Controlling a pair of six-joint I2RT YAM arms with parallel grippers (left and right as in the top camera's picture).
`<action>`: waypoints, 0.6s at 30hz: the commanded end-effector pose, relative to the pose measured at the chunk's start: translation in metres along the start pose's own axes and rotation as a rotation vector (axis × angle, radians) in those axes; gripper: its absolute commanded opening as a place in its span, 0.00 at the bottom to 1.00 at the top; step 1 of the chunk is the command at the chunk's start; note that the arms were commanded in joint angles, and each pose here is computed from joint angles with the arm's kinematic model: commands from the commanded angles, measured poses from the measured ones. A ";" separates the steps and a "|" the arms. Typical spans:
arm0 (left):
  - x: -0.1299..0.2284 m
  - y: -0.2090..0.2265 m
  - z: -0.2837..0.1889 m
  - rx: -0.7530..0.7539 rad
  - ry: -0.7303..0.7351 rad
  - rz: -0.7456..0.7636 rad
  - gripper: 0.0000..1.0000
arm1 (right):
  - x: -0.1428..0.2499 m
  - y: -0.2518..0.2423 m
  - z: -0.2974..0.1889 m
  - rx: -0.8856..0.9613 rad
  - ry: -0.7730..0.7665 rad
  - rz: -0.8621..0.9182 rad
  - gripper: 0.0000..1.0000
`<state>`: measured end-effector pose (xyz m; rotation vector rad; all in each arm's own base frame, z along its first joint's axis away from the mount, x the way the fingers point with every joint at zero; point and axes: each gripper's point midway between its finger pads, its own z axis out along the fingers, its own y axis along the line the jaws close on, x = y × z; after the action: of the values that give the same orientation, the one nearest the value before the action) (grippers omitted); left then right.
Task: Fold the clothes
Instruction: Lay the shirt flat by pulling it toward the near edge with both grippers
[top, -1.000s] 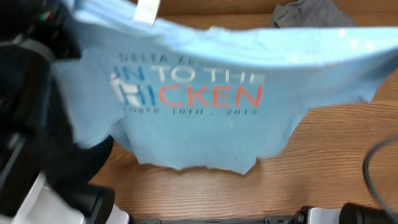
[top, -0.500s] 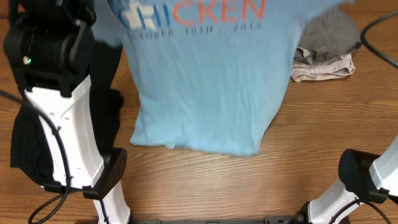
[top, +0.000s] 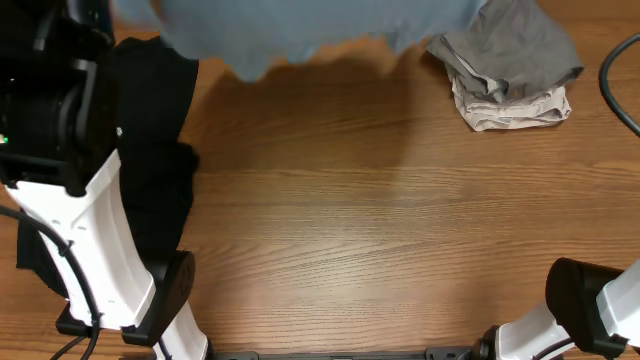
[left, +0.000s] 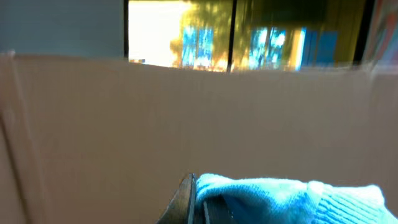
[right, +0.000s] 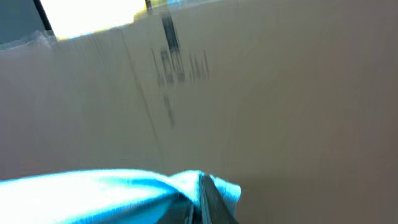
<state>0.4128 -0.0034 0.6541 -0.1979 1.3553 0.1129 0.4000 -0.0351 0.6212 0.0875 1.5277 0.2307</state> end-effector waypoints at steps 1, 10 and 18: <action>0.074 -0.005 0.020 0.007 0.232 0.084 0.04 | 0.071 -0.019 0.043 -0.013 0.216 0.069 0.04; 0.306 -0.024 0.016 0.069 0.951 0.183 0.04 | 0.256 -0.056 0.081 0.041 0.725 0.199 0.04; 0.425 -0.034 -0.010 0.124 1.314 0.200 0.04 | 0.338 -0.075 0.060 0.113 0.964 0.233 0.04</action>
<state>0.5050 -0.0470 0.2524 0.0212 2.6290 0.1352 0.4866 -0.0314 0.2718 0.2990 2.4863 0.4457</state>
